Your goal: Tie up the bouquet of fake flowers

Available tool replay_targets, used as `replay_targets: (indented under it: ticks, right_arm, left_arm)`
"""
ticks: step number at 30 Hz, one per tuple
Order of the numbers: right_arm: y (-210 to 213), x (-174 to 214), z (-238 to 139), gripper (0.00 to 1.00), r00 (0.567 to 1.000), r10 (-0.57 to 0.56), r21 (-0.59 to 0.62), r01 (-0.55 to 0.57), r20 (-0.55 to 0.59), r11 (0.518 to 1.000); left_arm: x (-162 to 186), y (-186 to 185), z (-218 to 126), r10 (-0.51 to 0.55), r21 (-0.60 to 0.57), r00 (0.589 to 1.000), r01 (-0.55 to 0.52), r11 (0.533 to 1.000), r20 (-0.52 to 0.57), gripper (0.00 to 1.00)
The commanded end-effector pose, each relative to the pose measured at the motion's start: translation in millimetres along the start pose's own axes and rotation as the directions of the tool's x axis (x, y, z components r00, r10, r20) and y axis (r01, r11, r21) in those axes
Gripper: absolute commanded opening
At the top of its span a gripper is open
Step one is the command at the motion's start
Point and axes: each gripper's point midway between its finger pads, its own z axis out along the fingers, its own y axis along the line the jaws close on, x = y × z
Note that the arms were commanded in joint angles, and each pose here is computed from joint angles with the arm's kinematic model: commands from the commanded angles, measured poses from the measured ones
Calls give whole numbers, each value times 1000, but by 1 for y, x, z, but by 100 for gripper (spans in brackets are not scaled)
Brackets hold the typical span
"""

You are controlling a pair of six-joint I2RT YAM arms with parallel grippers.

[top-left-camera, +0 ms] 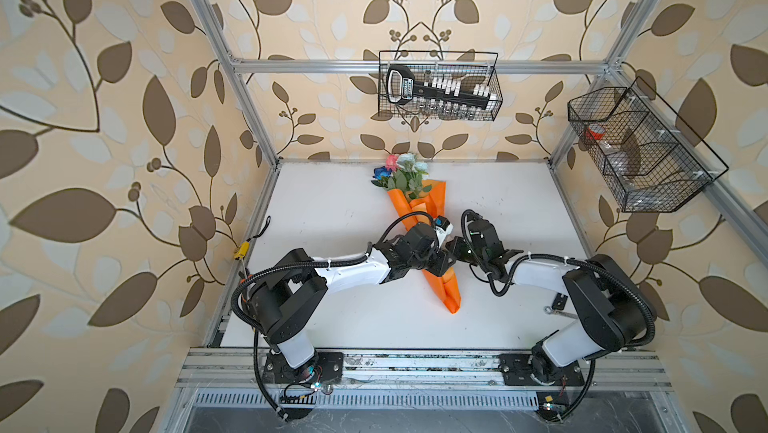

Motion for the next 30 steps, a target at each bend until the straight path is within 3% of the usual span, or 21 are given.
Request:
replay_targets:
  ticks: [1,6,17,19,26,30]
  right_arm:
    - [1,-4,2,8,1000,9,-8,-9,-12,1000]
    - [7,-6,-3,20,1000,-3,-30,2,-30,1000]
    - [15,-10,-22,32,1000,-10,-47,8,-29,999]
    - [19,-12,-29,35,1000,-15,-60,14,-23,998]
    - [23,-26,-63,45,997,-68,-41,70,45,997]
    - [8,-33,-85,47,990,-94,52,89,101,995]
  left_arm:
    - [21,7,-3,-9,-15,998,8,1000,-65,30]
    - [48,31,-17,-47,-97,993,36,995,-108,9]
    - [60,71,-29,-87,-190,990,66,980,-107,7]
    - [57,67,-35,-76,-184,992,57,981,-101,14]
    - [22,39,-81,-24,-129,1000,26,991,12,56]
    - [-8,26,-112,-16,-127,992,31,991,123,63]
